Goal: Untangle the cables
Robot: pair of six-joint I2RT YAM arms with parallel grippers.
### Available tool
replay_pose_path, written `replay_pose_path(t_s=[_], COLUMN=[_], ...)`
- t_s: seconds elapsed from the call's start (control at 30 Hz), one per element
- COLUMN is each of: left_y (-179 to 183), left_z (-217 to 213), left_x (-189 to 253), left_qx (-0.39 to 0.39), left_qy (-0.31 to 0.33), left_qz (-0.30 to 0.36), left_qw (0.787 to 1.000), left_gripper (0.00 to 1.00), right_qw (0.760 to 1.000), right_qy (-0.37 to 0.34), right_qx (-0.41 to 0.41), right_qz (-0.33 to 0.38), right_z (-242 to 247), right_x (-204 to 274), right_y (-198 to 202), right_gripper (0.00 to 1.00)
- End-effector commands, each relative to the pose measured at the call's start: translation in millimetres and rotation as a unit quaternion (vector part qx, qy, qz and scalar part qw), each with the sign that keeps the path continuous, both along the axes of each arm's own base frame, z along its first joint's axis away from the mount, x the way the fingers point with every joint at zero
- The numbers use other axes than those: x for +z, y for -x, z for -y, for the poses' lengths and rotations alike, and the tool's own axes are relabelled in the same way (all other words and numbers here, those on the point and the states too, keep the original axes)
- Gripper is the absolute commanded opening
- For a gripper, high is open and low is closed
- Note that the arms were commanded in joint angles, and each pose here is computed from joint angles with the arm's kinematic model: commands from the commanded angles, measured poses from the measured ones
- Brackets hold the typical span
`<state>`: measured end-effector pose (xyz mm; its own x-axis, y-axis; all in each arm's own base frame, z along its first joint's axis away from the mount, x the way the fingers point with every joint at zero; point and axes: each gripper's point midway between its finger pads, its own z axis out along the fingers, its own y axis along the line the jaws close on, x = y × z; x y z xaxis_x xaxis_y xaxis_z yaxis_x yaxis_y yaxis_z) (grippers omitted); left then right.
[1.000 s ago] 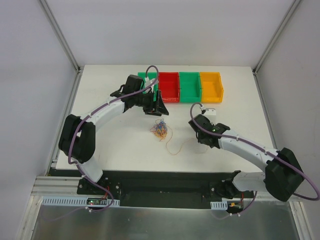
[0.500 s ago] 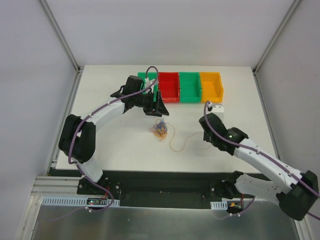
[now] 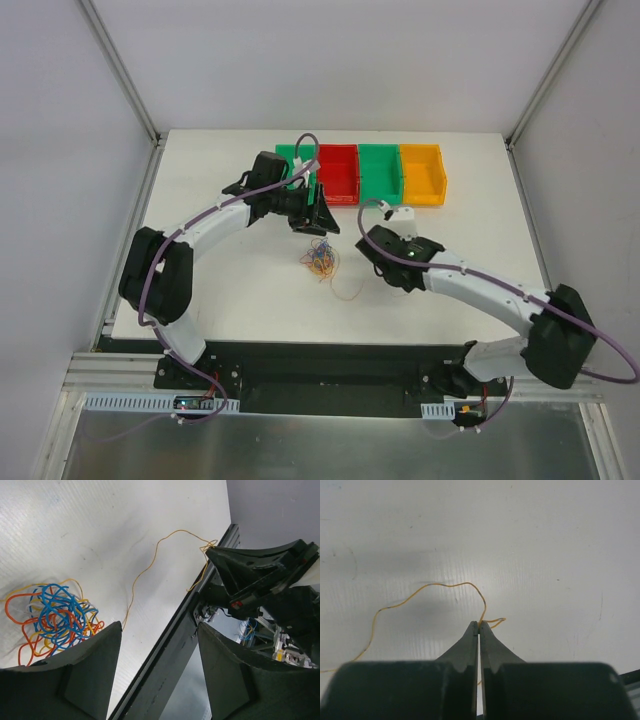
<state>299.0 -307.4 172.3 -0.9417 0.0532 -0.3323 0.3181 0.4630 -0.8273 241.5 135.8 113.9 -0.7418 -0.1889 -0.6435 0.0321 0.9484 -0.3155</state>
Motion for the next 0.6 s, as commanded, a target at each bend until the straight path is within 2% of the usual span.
replay_pose_path(t_s=[0.0, 0.1, 0.2, 0.27, 0.4, 0.57], left_y=[13.4, 38.3, 68.3, 79.2, 79.0, 86.3], left_z=[19.2, 41.3, 63.9, 70.5, 71.2, 77.1], left_x=[21.8, 35.6, 45.7, 42.7, 40.7, 33.7], left_qx=[-0.056, -0.115, -0.169, -0.181, -0.178, -0.195], left_qy=[0.040, 0.067, 0.092, 0.088, 0.082, 0.082], left_qz=[0.019, 0.053, 0.096, 0.114, 0.127, 0.120], left_qw=[0.997, 0.990, 0.977, 0.973, 0.972, 0.970], left_gripper=[0.63, 0.67, 0.72, 0.73, 0.74, 0.73], right_qw=[0.992, 0.961, 0.929, 0.918, 0.897, 0.879], right_qy=[-0.087, -0.231, -0.317, -0.340, -0.378, -0.409], right_qx=[-0.014, 0.064, 0.107, 0.132, 0.168, 0.186], right_qz=[0.095, 0.136, 0.159, 0.158, 0.154, 0.160], right_z=[15.5, -11.2, -22.8, -28.3, -36.6, -40.0], right_x=[44.3, 77.7, 110.7, 123.5, 136.4, 145.1], right_y=[4.4, 10.0, 19.3, 27.4, 41.9, 52.1], right_gripper=[0.01, 0.01, 0.01, 0.00, 0.01, 0.01])
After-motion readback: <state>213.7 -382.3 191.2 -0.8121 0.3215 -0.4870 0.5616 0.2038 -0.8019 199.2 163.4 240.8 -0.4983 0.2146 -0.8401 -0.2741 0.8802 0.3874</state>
